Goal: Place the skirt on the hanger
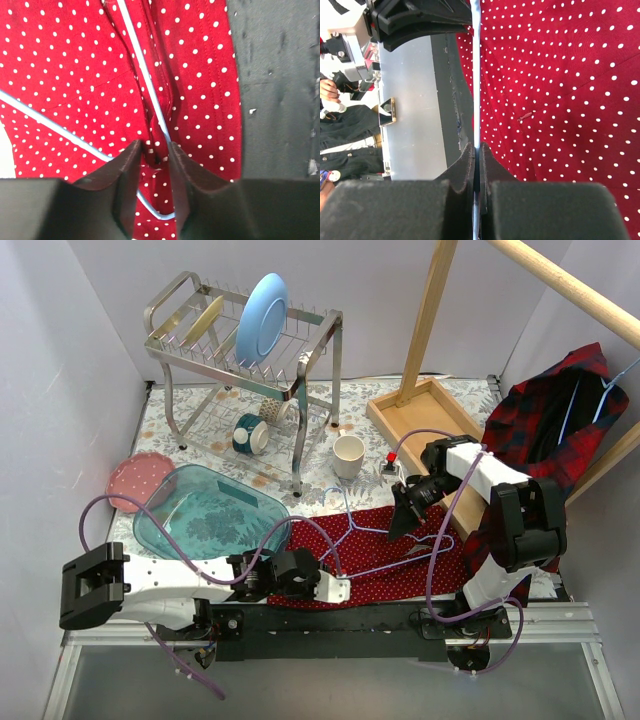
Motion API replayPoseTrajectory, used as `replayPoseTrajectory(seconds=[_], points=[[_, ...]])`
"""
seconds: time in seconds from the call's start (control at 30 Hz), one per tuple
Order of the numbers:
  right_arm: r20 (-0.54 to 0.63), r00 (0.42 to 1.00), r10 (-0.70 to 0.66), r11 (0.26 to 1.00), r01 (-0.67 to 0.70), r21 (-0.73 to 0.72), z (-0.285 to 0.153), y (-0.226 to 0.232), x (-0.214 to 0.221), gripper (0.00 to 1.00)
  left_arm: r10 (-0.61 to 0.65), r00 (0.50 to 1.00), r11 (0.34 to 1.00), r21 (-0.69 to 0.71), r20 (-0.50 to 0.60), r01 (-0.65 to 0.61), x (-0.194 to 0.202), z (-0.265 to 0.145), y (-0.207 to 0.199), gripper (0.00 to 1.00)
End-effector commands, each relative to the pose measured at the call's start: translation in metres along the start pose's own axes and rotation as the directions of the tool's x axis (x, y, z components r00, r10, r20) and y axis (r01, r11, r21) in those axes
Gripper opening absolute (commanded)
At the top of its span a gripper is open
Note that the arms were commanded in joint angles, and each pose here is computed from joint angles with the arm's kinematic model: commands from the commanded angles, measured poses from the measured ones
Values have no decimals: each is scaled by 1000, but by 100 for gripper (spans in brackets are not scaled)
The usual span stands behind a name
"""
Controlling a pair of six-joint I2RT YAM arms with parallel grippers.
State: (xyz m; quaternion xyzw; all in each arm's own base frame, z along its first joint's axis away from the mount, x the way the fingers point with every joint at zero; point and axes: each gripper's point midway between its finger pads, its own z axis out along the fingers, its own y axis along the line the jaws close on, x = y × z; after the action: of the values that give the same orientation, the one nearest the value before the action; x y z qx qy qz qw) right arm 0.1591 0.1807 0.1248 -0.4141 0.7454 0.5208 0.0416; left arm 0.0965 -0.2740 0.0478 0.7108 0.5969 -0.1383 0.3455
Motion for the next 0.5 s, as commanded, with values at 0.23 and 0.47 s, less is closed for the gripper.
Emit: replayPoseTrajectory(seconds=[0.23, 0.47], points=[[2, 1000, -14, 1000, 14, 4, -3, 6, 0, 1, -71, 996, 988, -134, 57, 78, -41, -29, 37, 0], [51, 998, -48, 998, 45, 43, -15, 9, -8, 1, -185, 967, 967, -142, 176, 211, -73, -83, 49, 0]])
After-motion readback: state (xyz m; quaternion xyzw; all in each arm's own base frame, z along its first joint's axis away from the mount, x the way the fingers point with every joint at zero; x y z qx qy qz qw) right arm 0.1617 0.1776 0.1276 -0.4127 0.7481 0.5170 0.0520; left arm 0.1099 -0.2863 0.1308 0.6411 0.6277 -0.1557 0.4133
